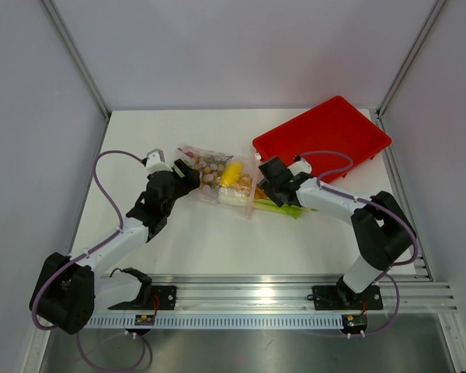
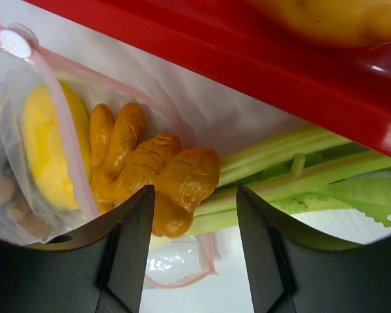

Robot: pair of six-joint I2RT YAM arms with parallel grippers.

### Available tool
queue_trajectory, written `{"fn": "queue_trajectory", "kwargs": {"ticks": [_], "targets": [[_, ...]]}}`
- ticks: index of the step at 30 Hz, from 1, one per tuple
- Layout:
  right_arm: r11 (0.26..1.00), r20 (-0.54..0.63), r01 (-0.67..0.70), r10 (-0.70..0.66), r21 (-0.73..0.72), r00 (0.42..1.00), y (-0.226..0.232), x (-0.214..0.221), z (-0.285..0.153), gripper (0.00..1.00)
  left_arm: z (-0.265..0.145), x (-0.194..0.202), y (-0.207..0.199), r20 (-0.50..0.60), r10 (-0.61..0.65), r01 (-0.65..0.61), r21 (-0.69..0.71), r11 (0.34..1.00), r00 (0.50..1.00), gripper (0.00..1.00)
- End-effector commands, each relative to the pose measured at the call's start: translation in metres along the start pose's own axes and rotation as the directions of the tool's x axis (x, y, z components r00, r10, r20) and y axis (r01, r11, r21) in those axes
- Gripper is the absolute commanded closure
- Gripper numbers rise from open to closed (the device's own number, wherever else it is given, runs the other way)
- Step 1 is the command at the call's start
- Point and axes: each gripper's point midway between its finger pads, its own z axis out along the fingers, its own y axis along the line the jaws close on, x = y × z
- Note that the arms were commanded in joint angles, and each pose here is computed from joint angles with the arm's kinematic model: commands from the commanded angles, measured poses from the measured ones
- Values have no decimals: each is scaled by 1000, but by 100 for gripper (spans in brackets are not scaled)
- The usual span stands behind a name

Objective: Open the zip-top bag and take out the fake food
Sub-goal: Pick up the fake vegetable from the zipper food storage bag.

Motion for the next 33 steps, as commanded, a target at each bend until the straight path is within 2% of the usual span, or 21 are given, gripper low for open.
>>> {"fn": "queue_trajectory", "kwargs": {"ticks": [1,17,26,33], "targets": [[999,79,-6,9,-38,997,21,-15,4,40,1,-21,-21,57,-31,27,54,998,998,21],[999,131,27,-23,-32,991,24,-20,17,40,0,-21,-21,55,-27,24,54,998,998,21],[999,99,24,-21,-27,995,22,-10,26,29,0,-22,-21,57,-26,23,56,998,998,21],[999,80,14,-11,-37,997,24,-4,28,37,-1,-22,-21,58,-26,23,55,998,998,21]]}}
